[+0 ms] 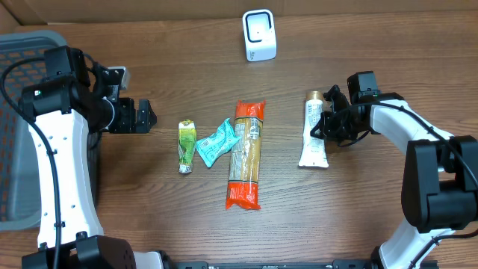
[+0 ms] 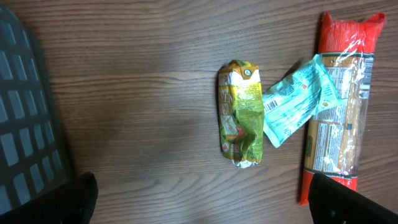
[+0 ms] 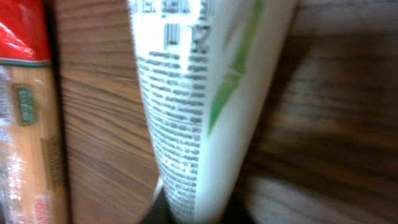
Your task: Scan the item barcode
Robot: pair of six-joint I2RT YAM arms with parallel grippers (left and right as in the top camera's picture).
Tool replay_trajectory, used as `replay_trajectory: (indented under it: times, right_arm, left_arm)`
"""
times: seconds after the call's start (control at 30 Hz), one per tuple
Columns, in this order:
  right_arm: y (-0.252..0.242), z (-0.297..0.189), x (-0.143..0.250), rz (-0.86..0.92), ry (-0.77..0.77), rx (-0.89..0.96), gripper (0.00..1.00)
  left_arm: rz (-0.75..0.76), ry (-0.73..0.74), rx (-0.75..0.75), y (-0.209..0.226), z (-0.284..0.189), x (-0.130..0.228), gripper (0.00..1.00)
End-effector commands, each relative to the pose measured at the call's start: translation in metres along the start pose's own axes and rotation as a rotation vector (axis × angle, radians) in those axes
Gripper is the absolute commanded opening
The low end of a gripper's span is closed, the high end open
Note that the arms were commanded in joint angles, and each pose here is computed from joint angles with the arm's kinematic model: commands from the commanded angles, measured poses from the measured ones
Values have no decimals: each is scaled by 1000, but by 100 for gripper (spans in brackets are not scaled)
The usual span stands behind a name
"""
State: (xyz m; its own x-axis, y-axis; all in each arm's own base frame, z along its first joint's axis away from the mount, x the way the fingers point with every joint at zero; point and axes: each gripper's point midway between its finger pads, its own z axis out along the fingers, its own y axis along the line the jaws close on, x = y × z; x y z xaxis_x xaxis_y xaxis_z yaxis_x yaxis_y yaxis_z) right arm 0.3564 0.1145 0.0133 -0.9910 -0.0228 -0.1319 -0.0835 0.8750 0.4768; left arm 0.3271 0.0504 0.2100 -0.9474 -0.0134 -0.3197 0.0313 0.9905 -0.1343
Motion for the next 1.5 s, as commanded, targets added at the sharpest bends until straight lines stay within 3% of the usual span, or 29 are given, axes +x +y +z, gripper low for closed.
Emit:
replay_trajectory:
  times: [0.0,0.13,0.3,0.63,0.93,1.1,1.23,1.47]
  right_arm:
    - [-26,28,34,98,110,77,4]
    - [9,8,10,52,46,-77,4]
    - [72,-44,-14,-128,-51,-287,4]
    - [151,-128,-20,-399,-157,-318,4]
    - [179,-138,-15,-487,-176,-329,4]
    - [167,-139,-30,-417,-212,-223,3]
    - [170,-169,-53,-415,-301,-110,3]
    - [166,-246,-120,-453,-628,196,3]
  left_arm:
    - [26,-14,12,-3,-3,-2,99]
    - [27,-15,12,-3,-3,-2,100]
    - [27,-15,12,-4,-3,-2,100]
    - [27,-14,12,-4,-3,-2,100]
    - [27,-15,12,-4,-3,-2,99]
    - [27,-15,12,-4,-3,-2,99]
    - [27,-14,12,-4,-3,-2,99]
    - [27,-14,12,-4,-3,-2,100]
